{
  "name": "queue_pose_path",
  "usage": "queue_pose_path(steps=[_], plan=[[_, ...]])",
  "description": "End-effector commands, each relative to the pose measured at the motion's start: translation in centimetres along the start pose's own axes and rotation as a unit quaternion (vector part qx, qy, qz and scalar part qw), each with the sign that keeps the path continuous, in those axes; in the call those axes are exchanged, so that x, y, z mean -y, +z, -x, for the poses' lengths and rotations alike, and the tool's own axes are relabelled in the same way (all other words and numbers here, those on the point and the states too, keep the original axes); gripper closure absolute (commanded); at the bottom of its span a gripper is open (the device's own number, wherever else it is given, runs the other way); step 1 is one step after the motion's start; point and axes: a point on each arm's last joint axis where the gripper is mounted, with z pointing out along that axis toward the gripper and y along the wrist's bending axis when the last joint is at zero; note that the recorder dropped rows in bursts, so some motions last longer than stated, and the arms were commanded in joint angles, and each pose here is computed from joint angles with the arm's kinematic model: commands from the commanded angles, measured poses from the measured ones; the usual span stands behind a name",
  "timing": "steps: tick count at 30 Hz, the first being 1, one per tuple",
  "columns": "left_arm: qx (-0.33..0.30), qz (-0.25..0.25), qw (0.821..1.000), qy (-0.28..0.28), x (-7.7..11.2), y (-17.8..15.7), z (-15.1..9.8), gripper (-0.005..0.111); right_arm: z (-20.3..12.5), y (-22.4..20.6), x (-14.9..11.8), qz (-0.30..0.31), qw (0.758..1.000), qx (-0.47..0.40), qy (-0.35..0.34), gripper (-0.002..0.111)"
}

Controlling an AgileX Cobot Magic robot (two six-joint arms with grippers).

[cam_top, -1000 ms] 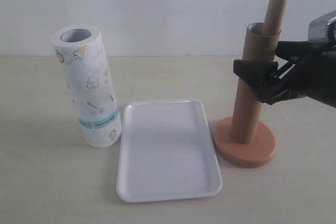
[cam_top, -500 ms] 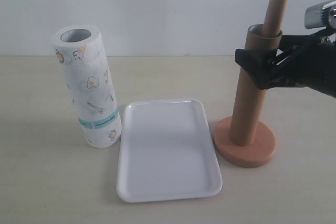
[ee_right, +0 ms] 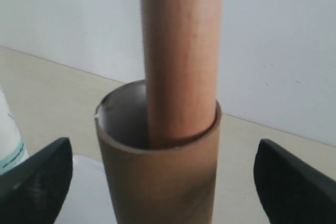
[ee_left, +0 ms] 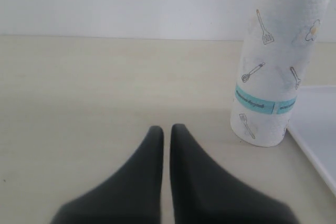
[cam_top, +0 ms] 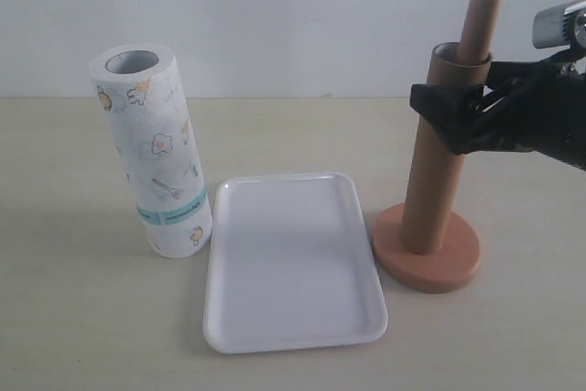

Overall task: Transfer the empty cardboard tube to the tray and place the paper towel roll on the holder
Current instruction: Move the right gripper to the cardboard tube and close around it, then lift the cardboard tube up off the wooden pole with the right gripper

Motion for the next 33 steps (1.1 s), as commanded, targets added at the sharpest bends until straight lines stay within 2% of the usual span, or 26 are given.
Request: queue_pose_path(steps=[1,2,3,5,21,25,29,33], plan=[[0.002,0.000,1.000,-0.005,0.0,0.0,0.0,0.103,0.2,0.1,0.0,-0.001,1.000,0.004,0.004,0.049],[0.002,0.000,1.000,-0.005,0.0,0.0,0.0,0.103,0.2,0.1,0.0,-0.001,1.000,0.004,0.006,0.062],[0.002,0.000,1.000,-0.005,0.0,0.0,0.0,0.103,0.3,0.1,0.0,0.001,1.000,0.008,0.007,0.083],[0.002,0.000,1.000,-0.005,0.0,0.0,0.0,0.103,0.4,0.1,-0.1,0.004,1.000,0.013,0.010,0.108],[0.002,0.000,1.000,-0.005,0.0,0.0,0.0,0.103,1.5,-0.5,-0.5,0.015,0.999,0.046,0.001,0.108],[0.002,0.000,1.000,-0.005,0.0,0.0,0.0,0.103,2.7,-1.4,-0.5,-0.006,0.999,0.051,-0.007,0.108],[0.002,0.000,1.000,-0.005,0.0,0.0,0.0,0.103,4.8,-2.4,0.3,-0.066,0.997,0.026,0.011,0.108],[0.002,0.000,1.000,-0.005,0.0,0.0,0.0,0.103,6.1,-2.5,0.3,-0.069,0.997,0.030,-0.006,0.108]])
